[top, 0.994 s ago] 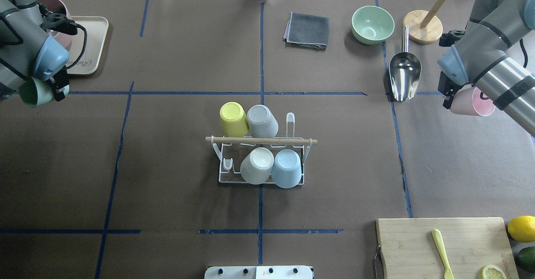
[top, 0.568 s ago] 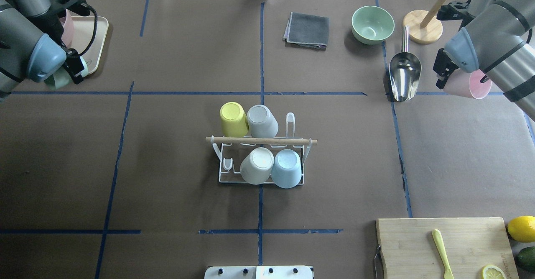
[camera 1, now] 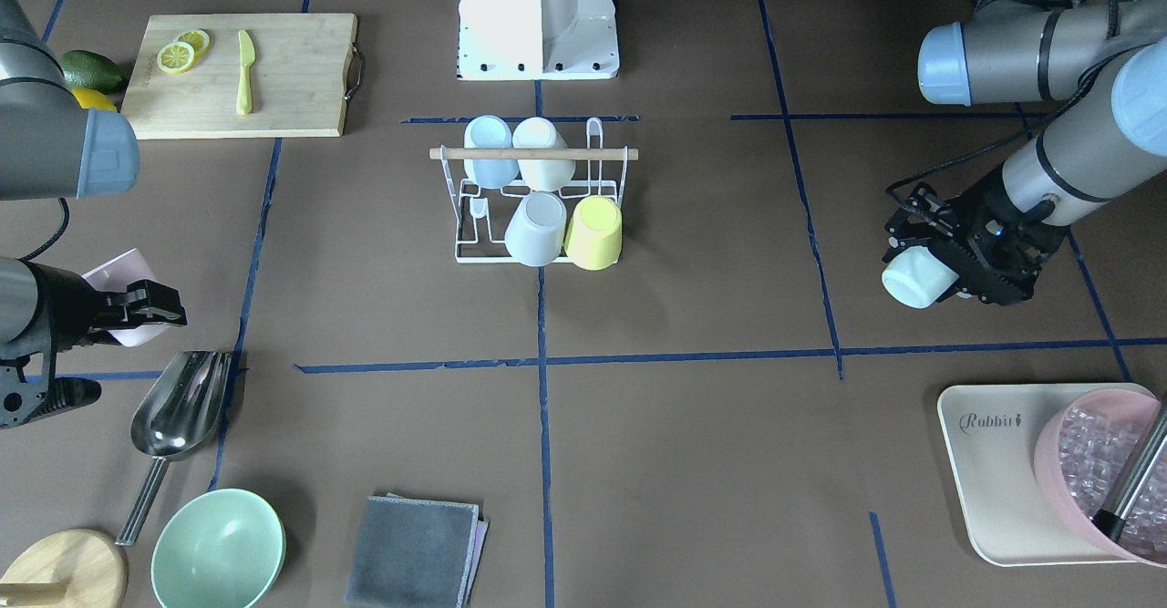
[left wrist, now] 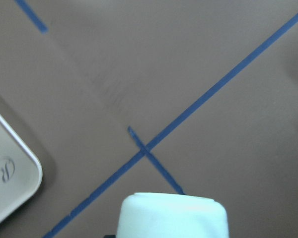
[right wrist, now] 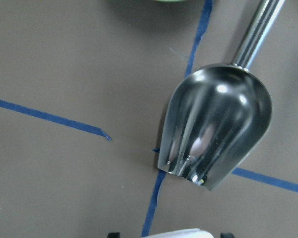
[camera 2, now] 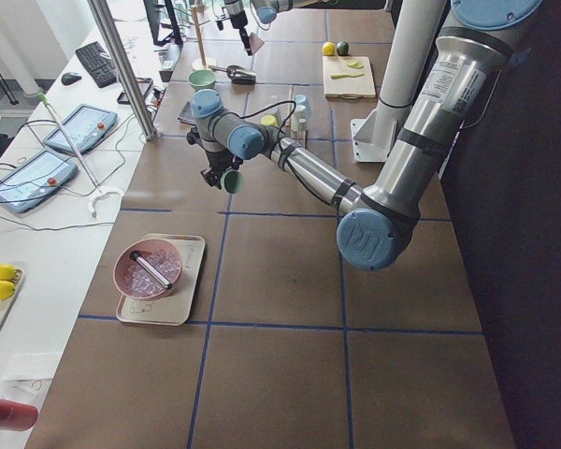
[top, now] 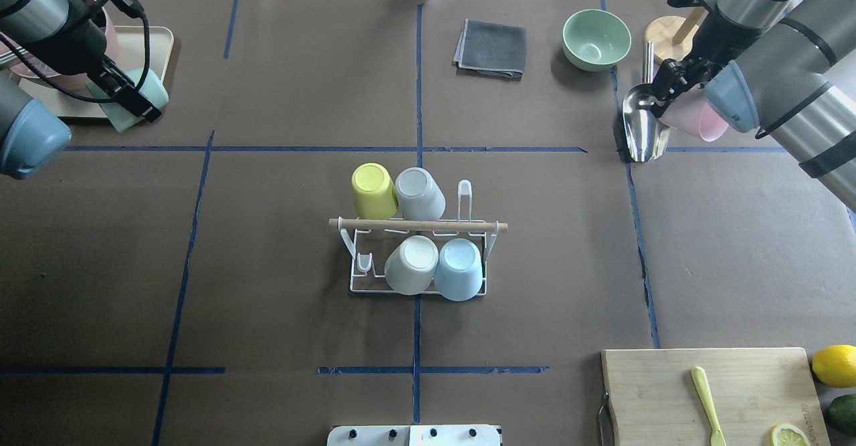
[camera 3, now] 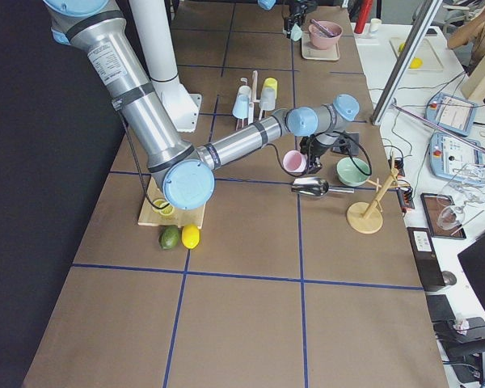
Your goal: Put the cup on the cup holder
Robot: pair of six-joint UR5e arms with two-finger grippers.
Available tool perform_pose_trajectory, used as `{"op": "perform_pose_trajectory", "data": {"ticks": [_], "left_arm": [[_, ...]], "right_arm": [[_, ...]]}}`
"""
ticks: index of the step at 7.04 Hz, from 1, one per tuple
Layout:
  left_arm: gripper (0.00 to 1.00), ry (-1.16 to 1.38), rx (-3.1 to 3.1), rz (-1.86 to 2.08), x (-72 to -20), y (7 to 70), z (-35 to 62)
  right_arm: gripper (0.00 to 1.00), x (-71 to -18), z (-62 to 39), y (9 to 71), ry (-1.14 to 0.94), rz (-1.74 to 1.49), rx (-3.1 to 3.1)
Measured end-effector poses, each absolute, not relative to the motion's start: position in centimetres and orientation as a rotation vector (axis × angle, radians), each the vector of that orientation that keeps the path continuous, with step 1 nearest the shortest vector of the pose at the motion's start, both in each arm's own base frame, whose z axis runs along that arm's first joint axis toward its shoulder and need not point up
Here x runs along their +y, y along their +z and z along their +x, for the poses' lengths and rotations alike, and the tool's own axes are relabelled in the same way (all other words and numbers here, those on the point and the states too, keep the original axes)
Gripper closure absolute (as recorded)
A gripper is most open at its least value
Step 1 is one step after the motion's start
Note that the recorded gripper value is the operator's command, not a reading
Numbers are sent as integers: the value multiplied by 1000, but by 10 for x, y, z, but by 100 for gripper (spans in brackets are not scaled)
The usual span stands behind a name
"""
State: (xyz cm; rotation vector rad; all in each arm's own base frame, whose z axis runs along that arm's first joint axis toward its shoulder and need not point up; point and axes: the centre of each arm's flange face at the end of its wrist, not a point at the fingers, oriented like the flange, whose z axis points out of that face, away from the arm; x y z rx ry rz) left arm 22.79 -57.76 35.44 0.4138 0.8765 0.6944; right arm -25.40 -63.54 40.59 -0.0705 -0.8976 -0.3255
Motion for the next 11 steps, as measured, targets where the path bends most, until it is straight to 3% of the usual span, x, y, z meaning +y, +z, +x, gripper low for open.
{"op": "perform_pose_trajectory", "data": {"ticks": [7, 11], "left_arm": [[94, 795, 1127, 1034, -485, 264, 236], [93, 809, 1197, 1275, -438, 250, 249]], "right_arm": [[100, -649, -263, 352, -493, 314, -996], [100, -649, -255, 333, -695, 652, -973]]}}
